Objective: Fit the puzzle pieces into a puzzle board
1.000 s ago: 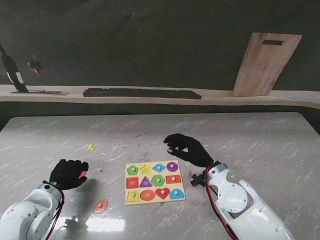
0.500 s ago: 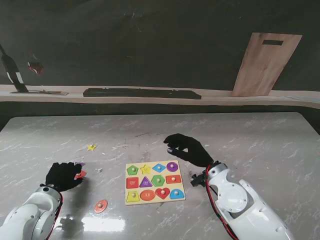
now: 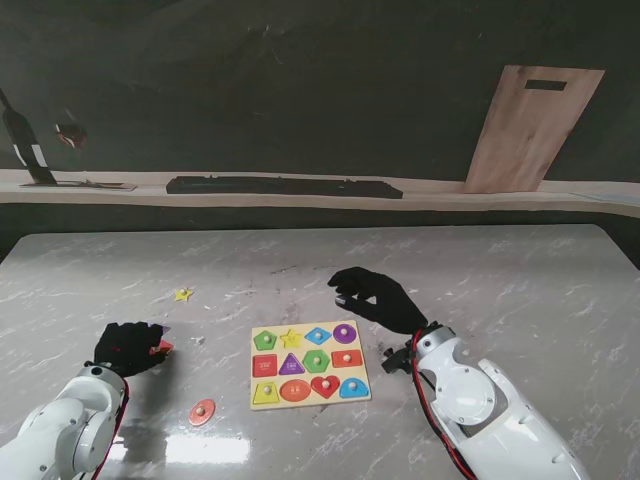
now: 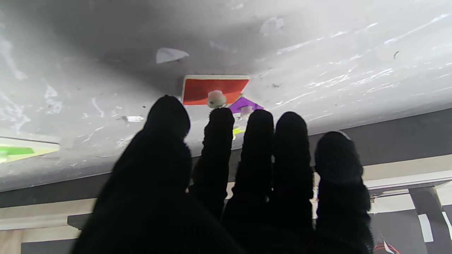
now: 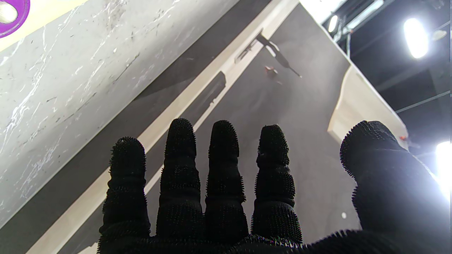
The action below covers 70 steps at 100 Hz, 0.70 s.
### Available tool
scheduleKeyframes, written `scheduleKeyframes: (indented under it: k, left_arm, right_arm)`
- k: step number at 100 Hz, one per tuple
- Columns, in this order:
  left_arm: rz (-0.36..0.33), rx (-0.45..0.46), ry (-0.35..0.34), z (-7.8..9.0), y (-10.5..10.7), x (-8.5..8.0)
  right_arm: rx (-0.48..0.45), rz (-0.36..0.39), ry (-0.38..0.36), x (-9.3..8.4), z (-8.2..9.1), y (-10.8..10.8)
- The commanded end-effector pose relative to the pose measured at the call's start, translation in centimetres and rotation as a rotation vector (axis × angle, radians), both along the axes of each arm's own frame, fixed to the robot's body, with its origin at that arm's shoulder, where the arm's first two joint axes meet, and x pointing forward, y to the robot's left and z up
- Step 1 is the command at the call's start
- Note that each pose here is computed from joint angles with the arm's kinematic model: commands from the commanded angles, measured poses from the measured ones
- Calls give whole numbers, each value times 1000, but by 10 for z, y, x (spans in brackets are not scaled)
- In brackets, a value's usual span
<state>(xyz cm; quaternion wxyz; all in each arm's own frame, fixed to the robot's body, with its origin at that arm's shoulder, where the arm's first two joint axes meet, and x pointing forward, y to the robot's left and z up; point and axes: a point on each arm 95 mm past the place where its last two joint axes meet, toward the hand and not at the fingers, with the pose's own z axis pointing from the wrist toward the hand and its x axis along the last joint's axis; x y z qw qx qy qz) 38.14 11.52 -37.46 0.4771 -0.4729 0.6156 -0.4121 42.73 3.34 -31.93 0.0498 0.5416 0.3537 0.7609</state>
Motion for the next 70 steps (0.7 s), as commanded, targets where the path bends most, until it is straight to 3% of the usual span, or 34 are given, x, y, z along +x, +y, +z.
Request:
scheduleKeyframes:
  k: [1, 70]
  left_arm:
    - [11, -4, -2, -2, 1, -1]
    - [55, -24, 39, -14, 1, 6]
  right_arm:
    - [1, 2, 4, -2, -1, 2]
    - [0, -4, 4, -1, -1, 1]
